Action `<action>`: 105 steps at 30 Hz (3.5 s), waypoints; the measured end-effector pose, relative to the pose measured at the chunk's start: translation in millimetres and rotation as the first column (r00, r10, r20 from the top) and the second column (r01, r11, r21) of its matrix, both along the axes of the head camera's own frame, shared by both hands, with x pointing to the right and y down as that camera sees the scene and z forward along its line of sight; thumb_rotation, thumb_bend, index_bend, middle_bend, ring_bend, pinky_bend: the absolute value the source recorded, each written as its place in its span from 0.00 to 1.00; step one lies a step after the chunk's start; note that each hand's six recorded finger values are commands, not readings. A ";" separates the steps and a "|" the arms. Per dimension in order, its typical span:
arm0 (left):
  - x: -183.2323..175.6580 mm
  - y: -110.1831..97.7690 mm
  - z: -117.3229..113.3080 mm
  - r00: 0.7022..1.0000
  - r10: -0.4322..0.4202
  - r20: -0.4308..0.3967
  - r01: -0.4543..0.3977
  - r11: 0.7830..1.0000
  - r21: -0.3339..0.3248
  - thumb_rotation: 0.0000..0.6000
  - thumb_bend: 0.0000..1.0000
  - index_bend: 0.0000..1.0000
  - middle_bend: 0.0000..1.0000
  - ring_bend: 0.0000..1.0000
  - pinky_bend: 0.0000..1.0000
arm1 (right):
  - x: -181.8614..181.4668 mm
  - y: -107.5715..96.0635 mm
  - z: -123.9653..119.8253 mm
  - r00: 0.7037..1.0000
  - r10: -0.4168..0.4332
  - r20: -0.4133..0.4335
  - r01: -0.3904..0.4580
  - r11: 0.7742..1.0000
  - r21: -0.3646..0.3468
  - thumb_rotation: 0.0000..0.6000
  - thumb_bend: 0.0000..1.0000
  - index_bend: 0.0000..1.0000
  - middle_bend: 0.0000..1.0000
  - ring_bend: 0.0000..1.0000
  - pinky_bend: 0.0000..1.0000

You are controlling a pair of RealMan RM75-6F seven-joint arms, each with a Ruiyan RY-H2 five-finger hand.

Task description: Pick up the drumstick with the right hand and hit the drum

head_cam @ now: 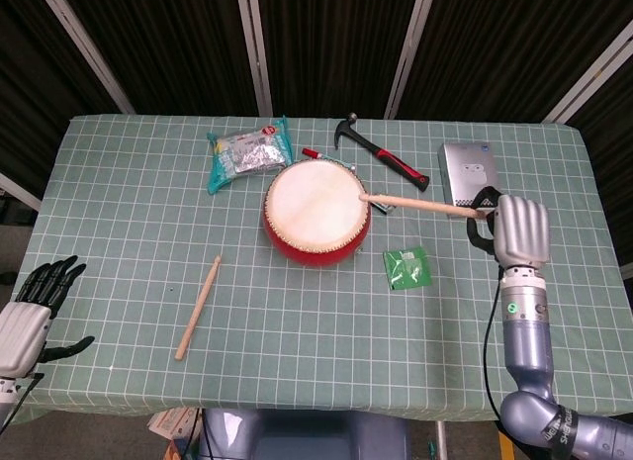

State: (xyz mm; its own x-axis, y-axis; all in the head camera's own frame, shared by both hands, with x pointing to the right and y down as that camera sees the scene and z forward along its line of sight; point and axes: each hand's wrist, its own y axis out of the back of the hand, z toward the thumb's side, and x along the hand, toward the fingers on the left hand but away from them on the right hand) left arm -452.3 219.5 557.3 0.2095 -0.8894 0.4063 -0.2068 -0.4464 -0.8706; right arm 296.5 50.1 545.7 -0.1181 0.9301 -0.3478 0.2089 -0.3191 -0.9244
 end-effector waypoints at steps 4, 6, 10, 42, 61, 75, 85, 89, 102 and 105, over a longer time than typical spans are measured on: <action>-1.4 -0.7 1.9 1.000 -0.013 -0.009 0.012 1.000 -0.021 1.00 0.00 0.00 0.00 0.00 0.00 | -14.4 -12.6 9.8 1.000 -0.011 -0.008 0.011 1.000 -0.012 1.00 0.55 0.96 1.00 1.00 1.00; -2.1 -1.4 2.0 1.000 -0.019 -0.014 0.018 0.999 -0.030 1.00 0.00 0.00 0.00 0.00 0.00 | -21.9 -19.5 13.6 1.000 -0.007 0.003 0.007 1.000 -0.012 1.00 0.55 0.96 1.00 1.00 1.00; -3.1 -2.2 3.1 0.999 -0.037 -0.029 0.036 0.998 -0.054 1.00 0.00 0.00 0.00 0.00 0.00 | -38.2 -32.1 14.8 0.995 0.033 0.092 -0.033 0.999 -0.004 1.00 0.55 0.96 1.00 1.00 1.00; -4.7 -3.6 4.7 0.998 -0.058 -0.035 0.055 0.996 -0.074 1.00 0.00 0.00 0.00 0.00 0.00 | -87.0 -40.5 57.5 0.954 -0.148 -0.260 0.172 0.983 0.072 1.00 0.56 0.96 1.00 1.00 1.00; -2.5 -3.4 6.3 0.998 -0.060 -0.037 0.057 0.995 -0.086 1.00 0.00 0.00 0.00 0.00 0.00 | -49.9 -54.6 27.2 0.958 0.146 0.246 -0.177 0.978 0.106 1.00 0.56 0.96 1.00 1.00 1.00; -3.0 -4.0 6.6 0.997 -0.068 -0.043 0.063 0.993 -0.095 1.00 0.00 0.00 0.00 0.00 0.00 | -86.6 -22.5 108.9 0.873 -0.275 -0.403 0.312 0.950 0.026 1.00 0.56 0.96 1.00 1.00 1.00; -4.2 -3.0 6.5 0.997 -0.072 -0.036 0.069 0.993 -0.093 1.00 0.00 0.00 0.00 0.00 0.00 | -92.5 -25.8 86.3 0.915 -0.225 -0.334 0.278 0.953 0.119 1.00 0.56 0.96 1.00 1.00 1.00; -4.3 -2.7 6.5 0.996 -0.078 -0.037 0.074 0.993 -0.096 1.00 0.00 0.00 0.00 0.00 0.00 | -80.0 -19.2 69.4 0.966 -0.160 -0.202 0.188 0.974 0.129 1.00 0.56 0.96 1.00 1.00 1.00; -0.2 -1.6 4.9 0.997 -0.066 -0.038 0.062 0.994 -0.086 1.00 0.00 0.00 0.00 0.00 0.00 | 3.4 71.1 54.4 0.983 -0.147 -0.106 0.147 0.989 -0.013 1.00 0.56 0.96 1.00 1.00 1.00; 1.7 -0.9 3.8 0.998 -0.053 -0.037 0.050 0.996 -0.075 1.00 0.00 0.00 0.00 0.00 0.00 | 14.2 96.6 63.7 0.977 -0.171 -0.124 0.162 0.984 -0.074 1.00 0.56 0.96 1.00 1.00 1.00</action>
State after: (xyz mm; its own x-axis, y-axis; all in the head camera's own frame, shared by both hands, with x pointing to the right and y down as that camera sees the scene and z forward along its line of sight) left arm -450.6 218.5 561.2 0.1811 -0.8674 0.4634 -0.2645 -0.4968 -0.8266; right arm 310.7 146.7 609.4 -0.0113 0.9172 -0.3983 0.0275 -0.3979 -0.9170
